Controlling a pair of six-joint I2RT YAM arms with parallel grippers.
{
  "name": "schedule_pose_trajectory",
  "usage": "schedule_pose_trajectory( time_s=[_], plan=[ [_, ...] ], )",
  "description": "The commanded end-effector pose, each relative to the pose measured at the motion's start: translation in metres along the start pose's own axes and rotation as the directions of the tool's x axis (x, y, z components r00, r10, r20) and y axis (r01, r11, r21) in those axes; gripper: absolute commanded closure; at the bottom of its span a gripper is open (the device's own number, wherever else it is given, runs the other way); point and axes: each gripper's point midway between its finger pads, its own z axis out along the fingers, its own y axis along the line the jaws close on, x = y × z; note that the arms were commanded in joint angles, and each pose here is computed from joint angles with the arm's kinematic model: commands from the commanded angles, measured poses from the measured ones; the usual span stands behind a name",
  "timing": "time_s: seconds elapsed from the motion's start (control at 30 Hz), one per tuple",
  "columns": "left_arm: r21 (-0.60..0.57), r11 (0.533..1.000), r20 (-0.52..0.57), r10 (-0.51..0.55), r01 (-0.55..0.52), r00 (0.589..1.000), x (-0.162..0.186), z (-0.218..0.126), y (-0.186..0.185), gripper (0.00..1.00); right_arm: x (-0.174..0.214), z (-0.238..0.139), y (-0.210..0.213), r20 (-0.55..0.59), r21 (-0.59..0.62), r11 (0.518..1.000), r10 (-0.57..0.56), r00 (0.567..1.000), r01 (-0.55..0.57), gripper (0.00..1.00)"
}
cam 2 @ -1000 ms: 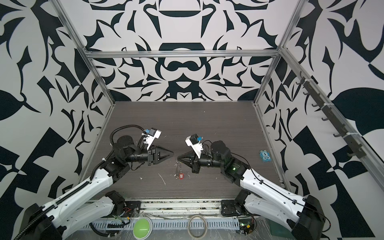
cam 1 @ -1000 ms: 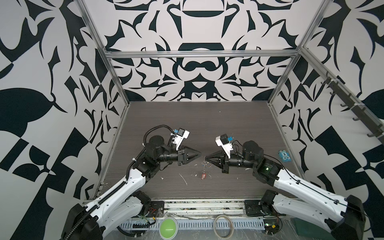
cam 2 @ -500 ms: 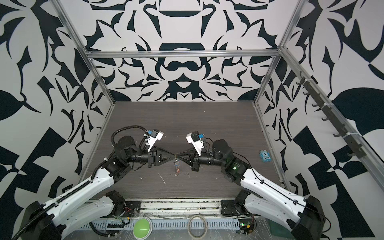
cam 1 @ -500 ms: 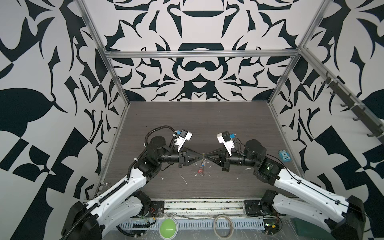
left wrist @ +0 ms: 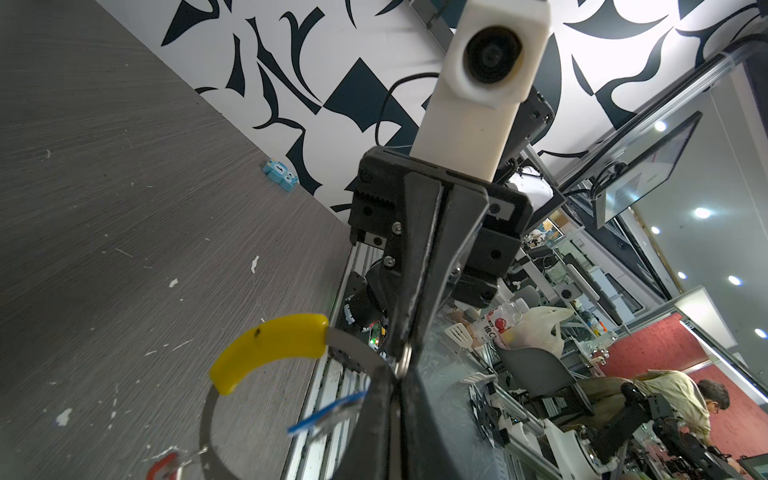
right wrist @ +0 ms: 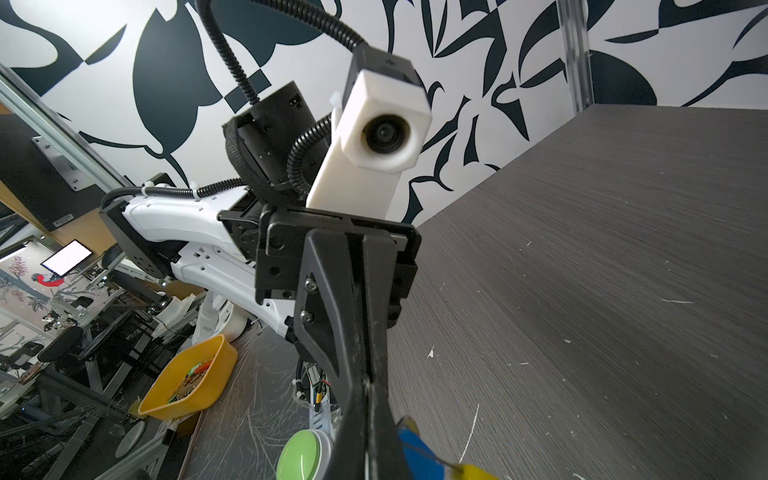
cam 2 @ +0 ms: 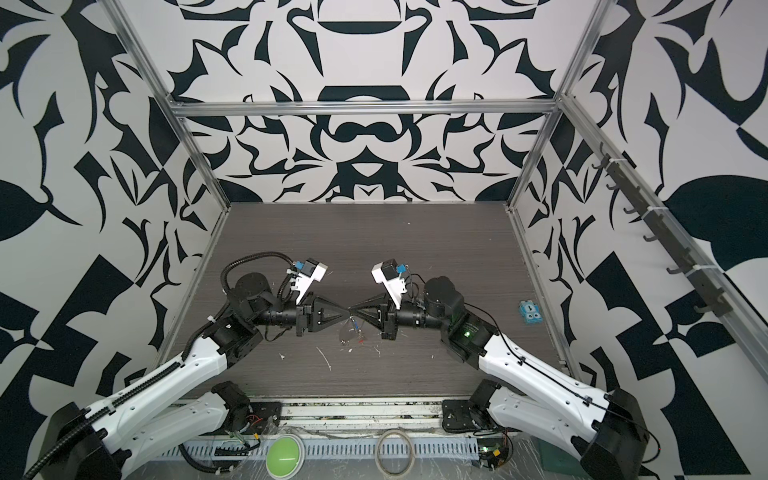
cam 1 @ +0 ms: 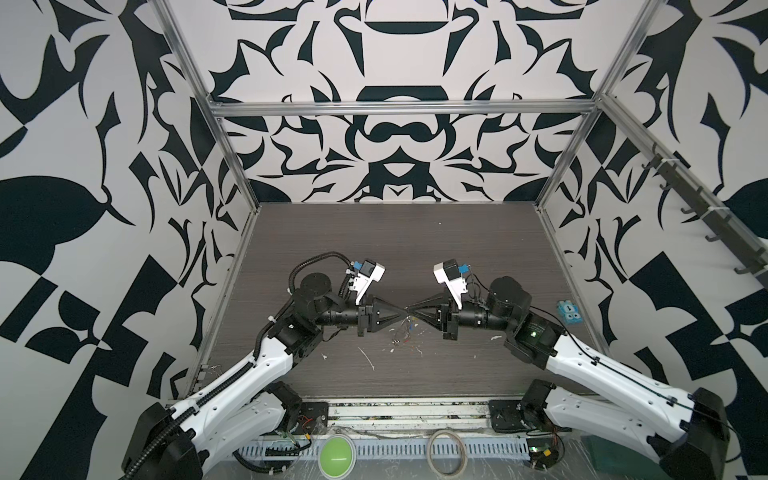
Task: Remove the keys from the keyring
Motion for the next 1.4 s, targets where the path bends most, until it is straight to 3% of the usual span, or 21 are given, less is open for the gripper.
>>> schedule_pose_trajectory(
  time_s=[0.0, 0.13, 0.27, 0.43, 0.53, 0.7, 1.13, 1.37],
  plan=[
    [0.025, 0.999, 0.009, 0.043, -0.044, 0.999, -0.005, 0.000, -0.013, 0.95, -0.032, -0.001, 0.016, 0.086, -0.034, 0.997, -0.064, 0.994, 0.067, 1.00],
    [-0.010, 0.999, 0.032, 0.047, -0.047, 0.998, -0.009, -0.001, -0.010, 1.00, -0.033, -0.002, 0.013, 0.090, -0.010, 0.999, -0.053, 0.995, 0.054, 1.00],
    [-0.064, 0.997, 0.070, 0.054, -0.050, 0.996, -0.014, -0.005, -0.005, 1.00, -0.043, -0.016, 0.009, 0.155, 0.067, 0.996, -0.068, 0.986, 0.058, 0.79],
    [-0.151, 0.987, 0.117, 0.070, -0.052, 0.991, -0.020, -0.008, 0.002, 1.00, -0.055, -0.046, -0.009, 0.293, 0.235, 0.972, -0.080, 0.953, 0.009, 0.63],
    [-0.186, 0.981, 0.128, 0.088, -0.064, 0.988, -0.022, -0.007, 0.001, 1.00, -0.050, -0.060, -0.022, 0.319, 0.319, 0.948, -0.092, 0.943, -0.015, 0.50],
    [-0.261, 0.961, 0.137, 0.131, -0.092, 0.982, -0.025, -0.003, 0.000, 1.00, -0.032, -0.066, -0.045, 0.246, 0.438, 0.899, -0.092, 0.965, -0.026, 0.48],
    [-0.397, 0.904, 0.112, 0.221, -0.160, 0.969, -0.020, 0.002, -0.003, 1.00, -0.010, -0.049, -0.049, 0.192, 0.374, 0.927, -0.071, 0.979, -0.006, 0.50],
    [-0.516, 0.828, 0.111, 0.318, -0.219, 0.942, -0.024, 0.000, -0.001, 1.00, -0.006, -0.051, -0.057, 0.189, 0.411, 0.912, -0.070, 0.980, -0.014, 0.49]
  ],
)
